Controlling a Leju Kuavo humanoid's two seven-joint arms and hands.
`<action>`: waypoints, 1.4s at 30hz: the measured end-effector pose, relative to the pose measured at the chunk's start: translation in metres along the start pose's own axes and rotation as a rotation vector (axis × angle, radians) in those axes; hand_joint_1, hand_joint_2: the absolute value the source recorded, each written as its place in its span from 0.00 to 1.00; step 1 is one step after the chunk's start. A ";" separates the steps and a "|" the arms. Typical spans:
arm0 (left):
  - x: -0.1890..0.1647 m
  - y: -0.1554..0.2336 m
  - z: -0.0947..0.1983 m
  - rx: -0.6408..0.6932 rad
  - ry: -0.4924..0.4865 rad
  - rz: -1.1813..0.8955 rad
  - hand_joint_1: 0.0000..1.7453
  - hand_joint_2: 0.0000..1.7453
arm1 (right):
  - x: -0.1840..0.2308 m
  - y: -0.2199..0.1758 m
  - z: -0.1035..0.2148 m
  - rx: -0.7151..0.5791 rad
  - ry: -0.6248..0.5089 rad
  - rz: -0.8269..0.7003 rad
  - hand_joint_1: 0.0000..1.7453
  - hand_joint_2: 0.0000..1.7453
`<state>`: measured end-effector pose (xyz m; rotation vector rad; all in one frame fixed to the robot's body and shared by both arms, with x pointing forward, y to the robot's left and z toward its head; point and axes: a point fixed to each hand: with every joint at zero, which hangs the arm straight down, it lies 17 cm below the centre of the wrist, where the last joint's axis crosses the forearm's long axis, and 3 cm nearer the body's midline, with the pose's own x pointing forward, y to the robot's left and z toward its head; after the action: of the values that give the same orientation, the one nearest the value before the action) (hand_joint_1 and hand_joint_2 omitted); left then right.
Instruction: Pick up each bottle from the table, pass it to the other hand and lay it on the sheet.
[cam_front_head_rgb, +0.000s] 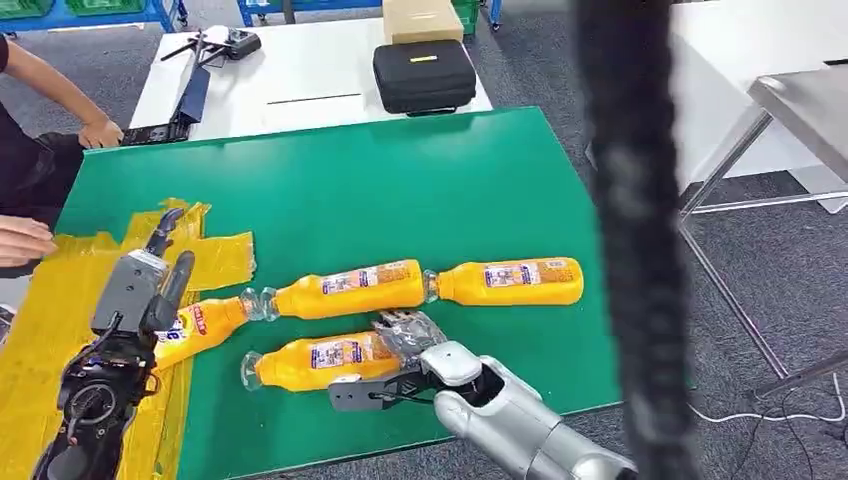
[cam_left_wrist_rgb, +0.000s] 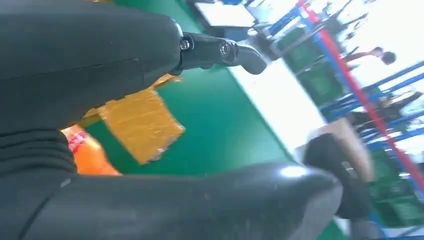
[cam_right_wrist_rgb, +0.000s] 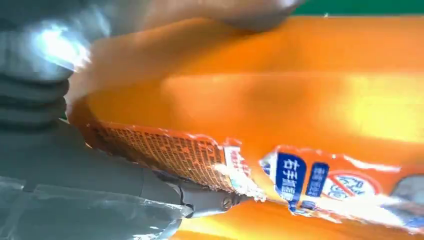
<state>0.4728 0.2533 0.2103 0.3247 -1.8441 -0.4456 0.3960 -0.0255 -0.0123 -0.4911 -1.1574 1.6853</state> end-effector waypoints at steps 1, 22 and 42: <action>0.006 0.002 0.000 0.010 -0.015 0.012 0.00 0.00 | 0.001 -0.001 -0.002 -0.007 -0.002 0.003 1.00 1.00; 0.012 0.037 0.014 0.183 0.023 0.474 0.00 0.00 | 0.010 -0.006 -0.010 -0.029 -0.037 -0.036 1.00 1.00; -0.026 0.072 0.030 0.357 0.109 0.675 0.00 0.00 | -0.033 -0.032 0.010 -0.135 0.071 -0.166 1.00 1.00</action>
<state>0.4522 0.3331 0.2134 -0.0485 -1.7938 0.3615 0.4185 -0.0576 0.0138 -0.5199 -1.2308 1.4431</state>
